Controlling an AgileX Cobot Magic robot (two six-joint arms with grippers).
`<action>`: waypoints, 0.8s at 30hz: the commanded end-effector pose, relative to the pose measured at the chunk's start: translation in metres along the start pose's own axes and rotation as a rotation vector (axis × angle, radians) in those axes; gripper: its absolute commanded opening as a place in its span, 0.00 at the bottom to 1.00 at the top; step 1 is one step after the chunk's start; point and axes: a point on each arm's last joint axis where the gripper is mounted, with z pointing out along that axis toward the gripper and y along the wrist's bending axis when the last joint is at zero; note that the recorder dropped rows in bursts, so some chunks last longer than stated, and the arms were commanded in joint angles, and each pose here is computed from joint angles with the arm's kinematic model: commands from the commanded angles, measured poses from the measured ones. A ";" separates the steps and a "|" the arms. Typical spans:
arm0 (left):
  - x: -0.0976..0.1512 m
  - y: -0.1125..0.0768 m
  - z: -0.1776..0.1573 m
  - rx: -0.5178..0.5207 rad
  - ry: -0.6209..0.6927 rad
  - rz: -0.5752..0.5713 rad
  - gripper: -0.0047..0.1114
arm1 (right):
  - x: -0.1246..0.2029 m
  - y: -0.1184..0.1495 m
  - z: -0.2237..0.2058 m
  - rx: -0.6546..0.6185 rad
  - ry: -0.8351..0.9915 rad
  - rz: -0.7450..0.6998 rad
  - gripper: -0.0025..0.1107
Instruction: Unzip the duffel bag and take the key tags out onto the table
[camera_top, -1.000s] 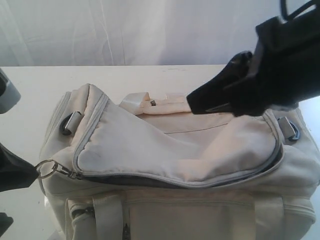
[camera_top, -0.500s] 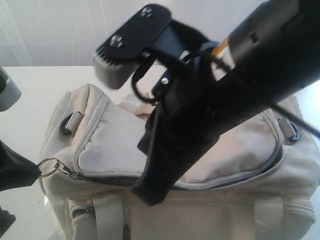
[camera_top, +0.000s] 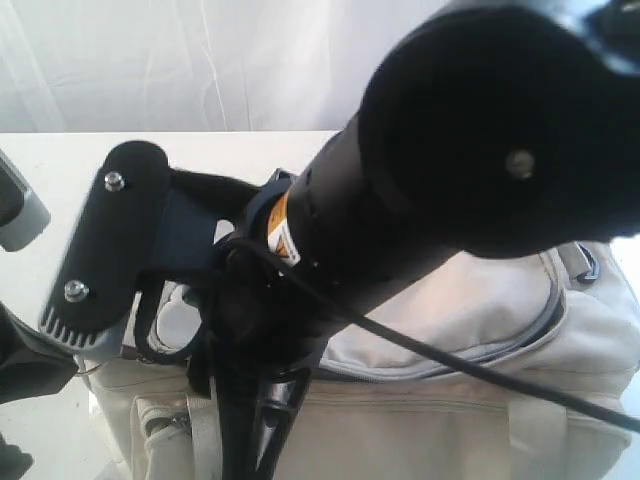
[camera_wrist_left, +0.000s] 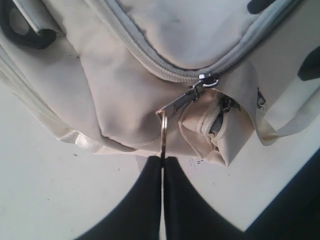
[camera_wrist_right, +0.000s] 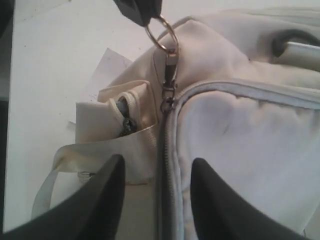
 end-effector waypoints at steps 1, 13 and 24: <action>0.002 0.000 0.003 0.000 0.006 -0.022 0.04 | -0.001 -0.003 0.013 0.014 0.026 -0.033 0.38; -0.001 0.000 0.003 0.001 -0.021 -0.027 0.04 | 0.002 -0.005 0.023 0.035 0.071 0.008 0.32; -0.003 0.002 0.003 -0.023 -0.044 -0.009 0.04 | 0.010 -0.001 0.028 0.012 0.105 0.064 0.03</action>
